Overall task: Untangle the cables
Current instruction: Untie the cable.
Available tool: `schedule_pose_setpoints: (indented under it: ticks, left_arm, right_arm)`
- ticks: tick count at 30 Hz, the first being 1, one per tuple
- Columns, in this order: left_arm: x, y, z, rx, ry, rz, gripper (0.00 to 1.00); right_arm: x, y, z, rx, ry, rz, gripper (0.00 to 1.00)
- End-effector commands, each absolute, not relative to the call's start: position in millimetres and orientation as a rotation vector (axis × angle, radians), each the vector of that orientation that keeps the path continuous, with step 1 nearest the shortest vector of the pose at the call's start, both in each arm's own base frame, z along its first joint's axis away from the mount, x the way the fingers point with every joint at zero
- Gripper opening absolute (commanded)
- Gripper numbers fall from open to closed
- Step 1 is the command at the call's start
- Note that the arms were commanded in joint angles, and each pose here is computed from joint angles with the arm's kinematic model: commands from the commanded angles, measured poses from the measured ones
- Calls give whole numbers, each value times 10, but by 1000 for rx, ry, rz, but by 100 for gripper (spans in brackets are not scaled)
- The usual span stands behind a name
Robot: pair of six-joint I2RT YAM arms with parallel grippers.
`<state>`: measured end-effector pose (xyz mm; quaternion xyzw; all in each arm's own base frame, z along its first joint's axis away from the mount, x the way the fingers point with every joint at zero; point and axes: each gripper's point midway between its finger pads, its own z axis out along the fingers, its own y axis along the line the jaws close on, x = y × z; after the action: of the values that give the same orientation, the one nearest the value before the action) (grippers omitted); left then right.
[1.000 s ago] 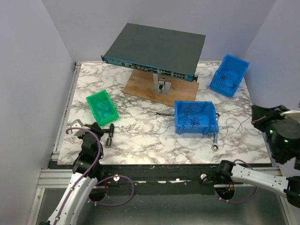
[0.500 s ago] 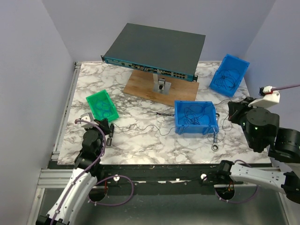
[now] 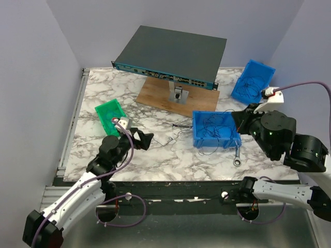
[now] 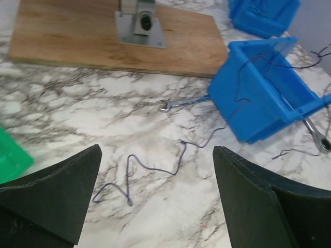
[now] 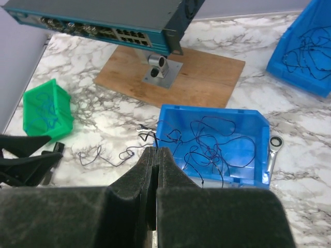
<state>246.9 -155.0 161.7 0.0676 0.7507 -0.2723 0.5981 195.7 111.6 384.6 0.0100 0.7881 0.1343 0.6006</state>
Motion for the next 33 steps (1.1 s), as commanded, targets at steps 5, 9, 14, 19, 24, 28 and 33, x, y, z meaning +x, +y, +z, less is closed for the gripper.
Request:
schedule_pose_setpoints:
  ticks: [5,9,14,19,24,28,33]
  left_arm:
    - [2421,-2448,1941,523,1671,-753,91]
    - [2510,-2883,1943,669,1699,-773,89]
    - [2654,-3277,1797,748,1787,-829,89]
    - [2755,-3422,1532,774,1913,-809,84]
    - [2779,-3432,1297,777,1987,-786,72]
    - [2721,-3469,1224,789,2003,-826,70]
    - [2638,-3519,1208,834,1998,-882,13]
  right_arm:
    - [1901,1306,4058,-49,1796,438,1]
    - [1853,1348,4133,-71,1790,487,1]
    - [1805,1342,4247,-78,1777,526,1]
    - [1792,1365,4287,-97,1778,535,1]
    - [1803,1397,4253,-110,1786,528,1]
    - [1817,1404,4245,-107,1783,524,1]
    - [1825,1390,4227,-100,1786,514,1]
